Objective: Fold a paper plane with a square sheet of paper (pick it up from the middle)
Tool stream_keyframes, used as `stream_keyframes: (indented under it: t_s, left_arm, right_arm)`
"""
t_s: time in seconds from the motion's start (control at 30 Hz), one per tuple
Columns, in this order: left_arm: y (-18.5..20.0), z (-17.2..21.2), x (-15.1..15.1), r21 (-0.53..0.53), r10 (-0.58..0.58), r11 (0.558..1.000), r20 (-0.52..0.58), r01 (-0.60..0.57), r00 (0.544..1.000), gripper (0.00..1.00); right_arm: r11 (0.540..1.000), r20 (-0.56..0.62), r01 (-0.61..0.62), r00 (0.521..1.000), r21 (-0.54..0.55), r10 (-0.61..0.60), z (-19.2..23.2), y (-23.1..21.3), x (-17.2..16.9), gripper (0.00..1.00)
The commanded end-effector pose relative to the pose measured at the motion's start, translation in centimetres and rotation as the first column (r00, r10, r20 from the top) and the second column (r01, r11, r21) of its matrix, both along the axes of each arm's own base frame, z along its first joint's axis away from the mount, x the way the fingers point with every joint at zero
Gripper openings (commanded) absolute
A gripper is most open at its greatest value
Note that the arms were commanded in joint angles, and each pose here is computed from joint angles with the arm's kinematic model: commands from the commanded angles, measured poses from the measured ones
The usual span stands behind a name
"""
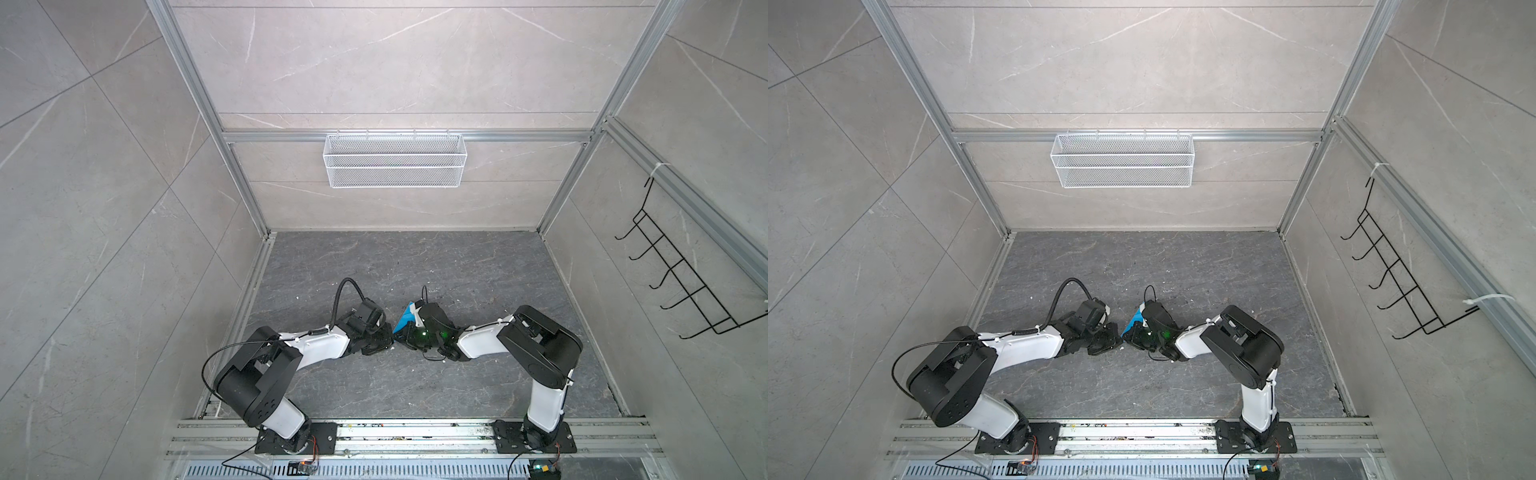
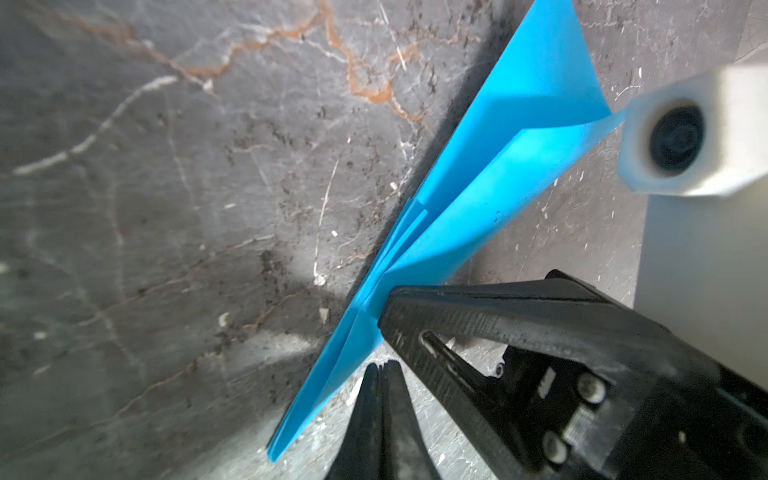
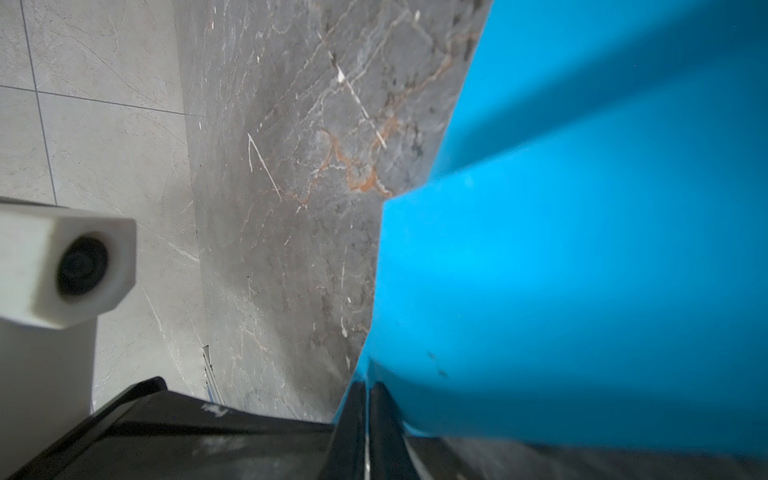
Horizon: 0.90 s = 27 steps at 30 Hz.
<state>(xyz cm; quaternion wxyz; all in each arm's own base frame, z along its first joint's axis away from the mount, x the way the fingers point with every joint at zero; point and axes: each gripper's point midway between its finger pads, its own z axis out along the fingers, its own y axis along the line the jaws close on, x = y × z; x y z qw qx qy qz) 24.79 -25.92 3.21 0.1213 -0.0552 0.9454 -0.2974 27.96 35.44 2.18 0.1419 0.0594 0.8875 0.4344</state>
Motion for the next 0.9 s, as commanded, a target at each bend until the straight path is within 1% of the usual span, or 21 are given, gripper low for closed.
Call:
stream_keyframes:
  t_s: [0.0, 0.13, 0.23, 0.37, 0.57, 0.73, 0.87]
  left_arm:
    - [0.1, -0.1, 0.8, 0.033, 0.008, 0.999, 0.016, -0.009, 1.000, 0.00]
    - [0.5, -1.0, 0.8, 0.075, 0.017, 0.997, -0.013, -0.016, 1.000, 0.00]
    - [1.0, -1.8, 0.3, 0.104, 0.027, 0.994, -0.041, -0.022, 0.999, 0.00]
    - [1.7, -2.3, 0.1, 0.143, 0.034, 0.989, -0.055, -0.026, 0.998, 0.00]
    - [2.2, -2.5, 0.1, 0.173, 0.048, 0.984, -0.059, -0.037, 0.997, 0.00]
    - [2.4, -2.7, -0.1, 0.184, 0.056, 0.982, -0.071, -0.042, 0.996, 0.00]
    - [2.6, -2.9, -0.2, 0.195, 0.059, 0.980, -0.078, -0.043, 0.995, 0.00]
  right_arm:
    - [1.000, -0.028, -0.007, 1.000, -0.008, 0.007, -0.8, 0.2, -0.1, 0.10]
    - [1.000, -0.005, -0.029, 1.000, 0.012, 0.029, 0.1, 0.6, 0.0, 0.10]
    - [0.998, 0.040, -0.058, 0.998, 0.029, 0.057, 1.5, 0.8, 0.4, 0.10]
    - [0.993, 0.115, -0.118, 0.987, 0.014, 0.116, 2.9, 0.4, 0.8, 0.10]
    - [0.984, 0.141, -0.170, 0.974, -0.058, 0.176, 1.5, -1.4, 1.0, 0.10]
    - [0.974, 0.177, -0.221, 0.958, -0.050, 0.227, 1.1, -1.8, 1.4, 0.10]
    - [0.968, 0.164, -0.244, 0.954, -0.051, 0.249, 0.1, -2.0, 1.7, 0.10]
